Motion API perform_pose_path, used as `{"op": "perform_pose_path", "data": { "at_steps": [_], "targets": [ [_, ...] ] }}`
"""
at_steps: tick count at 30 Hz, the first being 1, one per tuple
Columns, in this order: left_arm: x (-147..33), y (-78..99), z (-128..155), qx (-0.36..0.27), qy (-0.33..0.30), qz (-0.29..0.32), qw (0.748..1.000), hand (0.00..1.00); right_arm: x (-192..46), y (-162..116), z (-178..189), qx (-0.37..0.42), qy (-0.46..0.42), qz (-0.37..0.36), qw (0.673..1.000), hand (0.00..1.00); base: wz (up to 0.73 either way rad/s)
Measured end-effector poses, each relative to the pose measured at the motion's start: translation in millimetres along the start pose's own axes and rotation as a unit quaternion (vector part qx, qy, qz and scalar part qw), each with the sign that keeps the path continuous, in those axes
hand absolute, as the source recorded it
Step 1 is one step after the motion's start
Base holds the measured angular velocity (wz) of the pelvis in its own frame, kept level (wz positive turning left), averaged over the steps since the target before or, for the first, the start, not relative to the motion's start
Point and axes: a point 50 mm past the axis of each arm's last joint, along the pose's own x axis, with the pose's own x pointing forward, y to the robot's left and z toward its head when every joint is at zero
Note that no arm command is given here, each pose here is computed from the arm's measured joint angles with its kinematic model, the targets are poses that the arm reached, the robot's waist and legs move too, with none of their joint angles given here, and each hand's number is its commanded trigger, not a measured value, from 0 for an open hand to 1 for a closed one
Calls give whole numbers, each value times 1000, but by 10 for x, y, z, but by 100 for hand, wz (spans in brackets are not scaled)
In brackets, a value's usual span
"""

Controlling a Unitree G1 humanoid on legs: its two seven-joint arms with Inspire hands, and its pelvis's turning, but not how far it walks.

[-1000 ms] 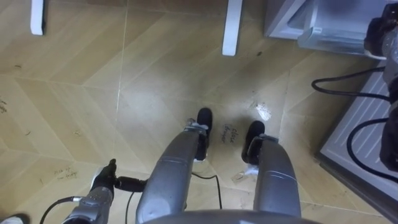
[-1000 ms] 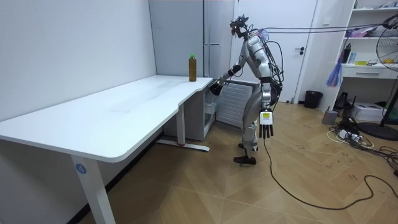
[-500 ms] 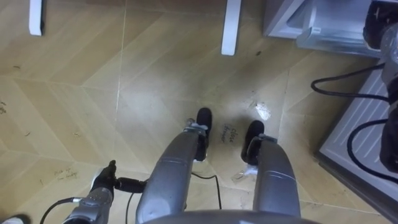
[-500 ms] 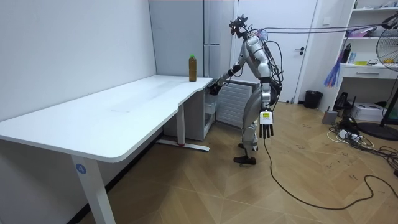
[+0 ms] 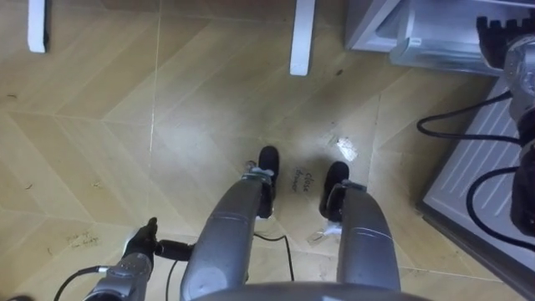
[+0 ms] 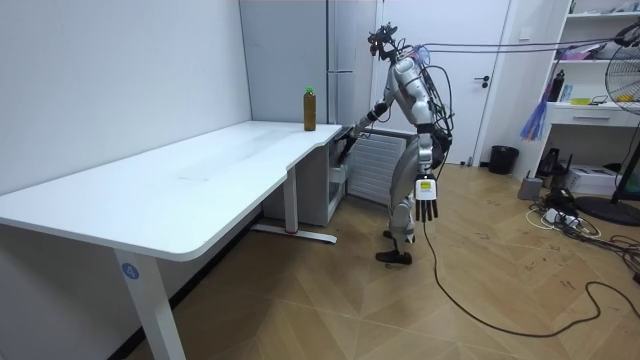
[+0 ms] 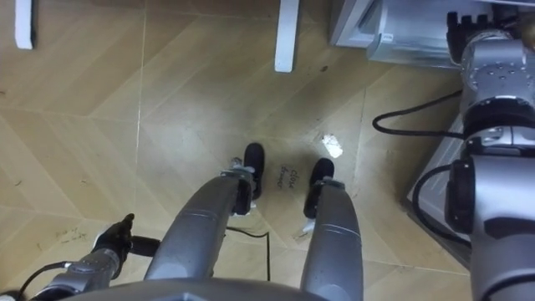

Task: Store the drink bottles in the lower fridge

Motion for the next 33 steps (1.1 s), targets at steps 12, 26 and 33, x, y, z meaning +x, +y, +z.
{"op": "perform_pose_path", "data": {
  "at_steps": [12, 26, 33],
  "targets": [
    [-3, 78, -13, 13, 2, 3, 1000, 0, 17, -71, -32, -42, 4, 4, 999, 0, 0],
    [-1, 109, -13, -13, 8, -25, 1000, 0, 31, -475, -68, -142, 26, 7, 990, 0, 0],
    [-4, 180, -73, -37, 23, -25, 999, 0, -16, -875, -79, -269, 60, 19, 961, 0, 1]
  ]
}}
